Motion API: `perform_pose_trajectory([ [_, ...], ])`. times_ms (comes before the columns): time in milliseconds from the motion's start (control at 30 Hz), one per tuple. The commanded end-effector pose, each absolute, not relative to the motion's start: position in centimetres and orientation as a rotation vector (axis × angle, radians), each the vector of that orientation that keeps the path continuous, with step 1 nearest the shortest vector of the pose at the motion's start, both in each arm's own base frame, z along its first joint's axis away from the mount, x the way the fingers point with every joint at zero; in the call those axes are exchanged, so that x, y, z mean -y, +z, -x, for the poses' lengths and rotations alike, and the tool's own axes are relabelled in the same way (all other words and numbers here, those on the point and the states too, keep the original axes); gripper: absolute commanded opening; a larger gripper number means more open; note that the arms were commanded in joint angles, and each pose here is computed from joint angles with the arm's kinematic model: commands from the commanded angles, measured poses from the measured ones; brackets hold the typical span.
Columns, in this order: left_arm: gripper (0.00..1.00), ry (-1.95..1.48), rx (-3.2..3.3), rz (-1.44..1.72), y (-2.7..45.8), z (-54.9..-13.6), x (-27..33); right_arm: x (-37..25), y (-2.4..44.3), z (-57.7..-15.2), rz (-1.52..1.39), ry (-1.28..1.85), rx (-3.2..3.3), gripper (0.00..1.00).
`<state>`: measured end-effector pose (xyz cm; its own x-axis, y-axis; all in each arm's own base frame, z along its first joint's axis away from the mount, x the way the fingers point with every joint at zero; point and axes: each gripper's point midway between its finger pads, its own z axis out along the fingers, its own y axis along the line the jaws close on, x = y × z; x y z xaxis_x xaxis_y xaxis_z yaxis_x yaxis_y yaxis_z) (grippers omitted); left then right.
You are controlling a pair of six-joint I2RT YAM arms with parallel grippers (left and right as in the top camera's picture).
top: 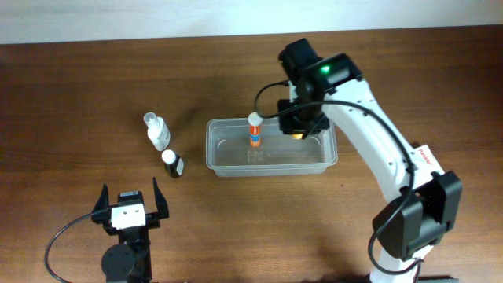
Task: Pack container
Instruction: 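Carry the gold jar with right gripper into the container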
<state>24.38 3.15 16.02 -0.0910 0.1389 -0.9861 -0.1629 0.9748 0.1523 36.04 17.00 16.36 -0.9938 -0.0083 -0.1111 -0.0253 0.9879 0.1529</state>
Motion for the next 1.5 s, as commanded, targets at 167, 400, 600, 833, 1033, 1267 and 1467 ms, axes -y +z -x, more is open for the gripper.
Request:
perform_pose_trajectory([
  [167, 1.00, 0.262, -1.643, -0.002, 16.0, -24.4, -3.1, -17.2, 14.9, -35.2, 0.197, 0.203, -3.033, 0.04],
  [400, 1.00, 0.262, -1.643, -0.002, 16.0, -24.4, -3.1, -16.7, 13.5, -34.4, 0.440, 0.175, -3.041, 0.04],
  [600, 1.00, 0.262, -1.643, -0.002, 16.0, -24.4, -3.1, -16.3, 11.9, -33.6, 0.668, 0.157, -3.033, 0.04],
  [833, 1.00, 0.262, -1.643, -0.002, 16.0, -24.4, -3.1, -15.6, 11.6, -33.4, 1.053, 0.147, -2.926, 0.04],
  [1033, 1.00, 0.262, -1.643, -0.002, 16.0, -24.4, -3.1, -18.0, 12.0, -34.0, 0.779, 0.411, -2.956, 0.04],
  [1267, 1.00, 0.262, -1.643, -0.002, 16.0, -24.4, -3.1, -18.6, 10.7, -34.8, 0.393, 0.433, -3.033, 0.04],
  [1467, 1.00, 0.262, -1.643, -0.002, 16.0, -24.4, -3.1, -18.6, 10.1, -34.5, 0.102, 0.438, -3.090, 0.04],
])
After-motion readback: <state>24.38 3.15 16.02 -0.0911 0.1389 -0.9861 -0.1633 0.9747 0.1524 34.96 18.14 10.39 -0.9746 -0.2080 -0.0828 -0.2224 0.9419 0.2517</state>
